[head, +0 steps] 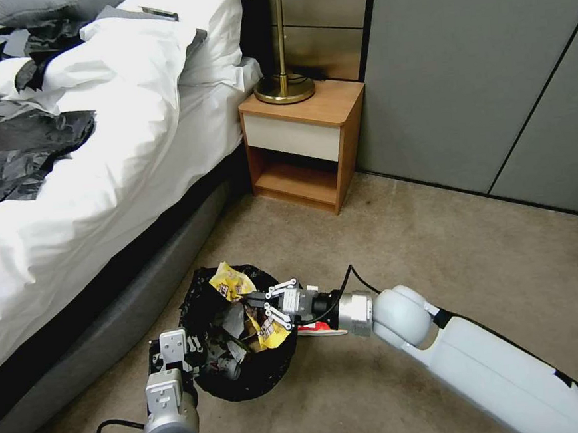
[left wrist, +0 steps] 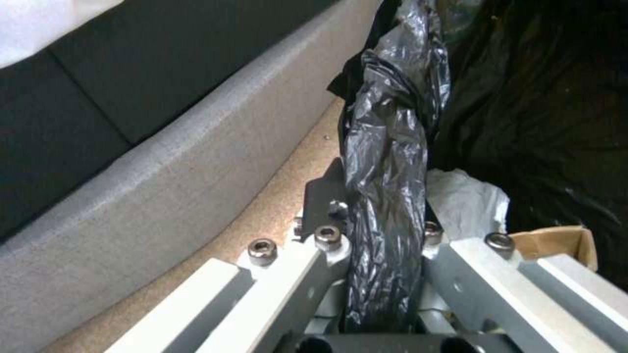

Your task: Pick up the trash bin, then pick up the garbage from the floor and place it into the trash bin.

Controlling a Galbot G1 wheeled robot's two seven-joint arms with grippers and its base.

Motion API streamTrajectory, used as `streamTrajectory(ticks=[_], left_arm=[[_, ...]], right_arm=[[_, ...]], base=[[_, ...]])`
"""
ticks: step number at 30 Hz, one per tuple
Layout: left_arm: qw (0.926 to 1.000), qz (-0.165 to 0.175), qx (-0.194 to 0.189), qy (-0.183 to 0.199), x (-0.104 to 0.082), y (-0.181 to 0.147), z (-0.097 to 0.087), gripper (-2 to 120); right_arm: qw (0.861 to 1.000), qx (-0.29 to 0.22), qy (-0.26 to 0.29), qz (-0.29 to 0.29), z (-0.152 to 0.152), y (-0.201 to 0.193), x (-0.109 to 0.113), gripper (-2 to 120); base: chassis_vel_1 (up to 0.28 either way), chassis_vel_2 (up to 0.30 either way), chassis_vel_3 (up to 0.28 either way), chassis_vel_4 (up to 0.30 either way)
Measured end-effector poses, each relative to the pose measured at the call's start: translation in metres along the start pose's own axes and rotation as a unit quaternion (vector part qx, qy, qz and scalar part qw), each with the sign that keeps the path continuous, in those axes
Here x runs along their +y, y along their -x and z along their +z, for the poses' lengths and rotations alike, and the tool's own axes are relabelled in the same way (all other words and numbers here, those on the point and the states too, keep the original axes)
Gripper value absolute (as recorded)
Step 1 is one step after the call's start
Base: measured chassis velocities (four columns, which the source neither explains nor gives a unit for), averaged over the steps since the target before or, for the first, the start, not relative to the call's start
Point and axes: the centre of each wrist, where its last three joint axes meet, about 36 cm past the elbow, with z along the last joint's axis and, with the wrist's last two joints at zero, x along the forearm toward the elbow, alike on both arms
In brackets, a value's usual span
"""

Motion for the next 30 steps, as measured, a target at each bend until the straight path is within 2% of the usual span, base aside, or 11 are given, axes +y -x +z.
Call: streamTrajectory(ticks=[5, 7, 9, 12, 13, 15, 19, 22, 24, 26, 30], left_arm=[[1.0000, 0.001, 0.000, -0.002, 0.000, 0.000, -0.001, 1], [1.0000, 0.000, -0.001, -0.002, 0.000, 0.001, -0.001, 1], [1.0000, 0.000, -0.002, -0.003, 0.000, 0.002, -0.002, 1], [1.0000, 0.001, -0.003, -0.004, 0.000, 0.002, -0.003, 1], [1.0000, 0.001, -0.003, -0.004, 0.000, 0.002, -0.003, 1], [1.0000, 0.001, -0.003, -0.004, 0.000, 0.003, -0.003, 1], [1.0000, 0.001, -0.003, -0.004, 0.000, 0.003, -0.003, 1], [1.0000, 0.001, -0.002, -0.005, 0.000, 0.003, -0.003, 1], [1.0000, 0.001, -0.002, -0.005, 0.000, 0.003, -0.003, 1], [1.0000, 0.001, -0.002, -0.005, 0.000, 0.003, -0.003, 1], [1.0000, 0.001, -0.002, -0.005, 0.000, 0.003, -0.003, 1]], right_arm=[[1.000, 0.012, 0.010, -0.012, 0.008, 0.001, 0.010, 2], [1.000, 0.015, 0.012, -0.015, 0.010, 0.001, 0.014, 14], [1.000, 0.016, 0.013, -0.015, 0.010, 0.001, 0.015, 17], [1.000, 0.019, 0.015, -0.016, 0.011, 0.000, 0.017, 30], [1.000, 0.019, 0.015, -0.016, 0.011, 0.000, 0.017, 30], [1.000, 0.021, 0.015, -0.016, 0.011, -0.002, 0.018, 43], [0.999, 0.023, 0.016, -0.015, 0.011, -0.004, 0.018, 53], [0.999, 0.025, 0.017, -0.013, 0.011, -0.006, 0.017, 69], [0.999, 0.025, 0.017, -0.013, 0.012, -0.006, 0.018, 70], [0.999, 0.026, 0.017, -0.012, 0.012, -0.007, 0.017, 83], [0.999, 0.026, 0.018, -0.011, 0.012, -0.007, 0.017, 92]], base=[[0.000, 0.000, 0.000, 0.000], [0.000, 0.000, 0.000, 0.000], [0.000, 0.000, 0.000, 0.000], [0.000, 0.000, 0.000, 0.000], [0.000, 0.000, 0.000, 0.000], [0.000, 0.000, 0.000, 0.000], [0.000, 0.000, 0.000, 0.000], [0.000, 0.000, 0.000, 0.000], [0.000, 0.000, 0.000, 0.000], [0.000, 0.000, 0.000, 0.000], [0.000, 0.000, 0.000, 0.000]])
